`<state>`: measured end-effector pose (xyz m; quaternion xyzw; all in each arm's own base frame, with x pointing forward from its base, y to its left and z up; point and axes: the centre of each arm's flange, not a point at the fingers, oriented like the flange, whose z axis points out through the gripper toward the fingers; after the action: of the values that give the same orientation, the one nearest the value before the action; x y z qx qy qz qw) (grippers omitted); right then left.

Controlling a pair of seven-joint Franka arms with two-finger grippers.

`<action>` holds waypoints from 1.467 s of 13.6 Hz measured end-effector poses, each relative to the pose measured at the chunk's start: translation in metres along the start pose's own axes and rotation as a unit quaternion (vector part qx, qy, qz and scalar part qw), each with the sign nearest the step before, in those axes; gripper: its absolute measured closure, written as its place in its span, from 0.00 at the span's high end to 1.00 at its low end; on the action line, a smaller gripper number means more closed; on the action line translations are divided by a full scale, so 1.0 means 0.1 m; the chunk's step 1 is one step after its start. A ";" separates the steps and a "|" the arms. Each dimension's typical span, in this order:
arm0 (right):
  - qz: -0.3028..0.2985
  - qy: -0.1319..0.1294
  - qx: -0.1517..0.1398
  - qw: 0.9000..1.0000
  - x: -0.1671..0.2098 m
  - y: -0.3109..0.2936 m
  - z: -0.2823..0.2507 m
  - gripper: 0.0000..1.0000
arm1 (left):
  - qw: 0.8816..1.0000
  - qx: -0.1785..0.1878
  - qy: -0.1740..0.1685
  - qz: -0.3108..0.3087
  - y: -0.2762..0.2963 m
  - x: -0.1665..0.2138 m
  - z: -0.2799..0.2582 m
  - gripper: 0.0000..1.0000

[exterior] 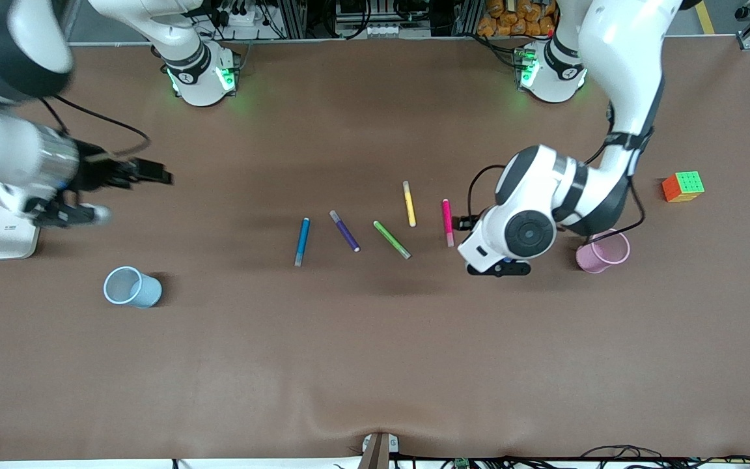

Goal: Place pink and blue markers in matching cups
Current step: 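Grasp the pink marker with the left gripper while the right gripper reaches the blue marker, then lift the pink marker toward the pink cup while the right gripper grasps blue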

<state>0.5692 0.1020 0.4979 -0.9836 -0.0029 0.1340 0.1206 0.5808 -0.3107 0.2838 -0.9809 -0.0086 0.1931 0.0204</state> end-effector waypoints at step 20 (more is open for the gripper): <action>-0.039 0.064 -0.098 0.992 0.22 -1.76 2.25 1.00 | 0.995 -0.013 0.005 -0.095 0.44 0.18 1.17 0.24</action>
<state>0.5359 0.3272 0.3233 -0.9964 -0.0464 0.0649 0.0291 0.5532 -0.3504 0.1665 -0.9768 -0.1046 0.1849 0.0260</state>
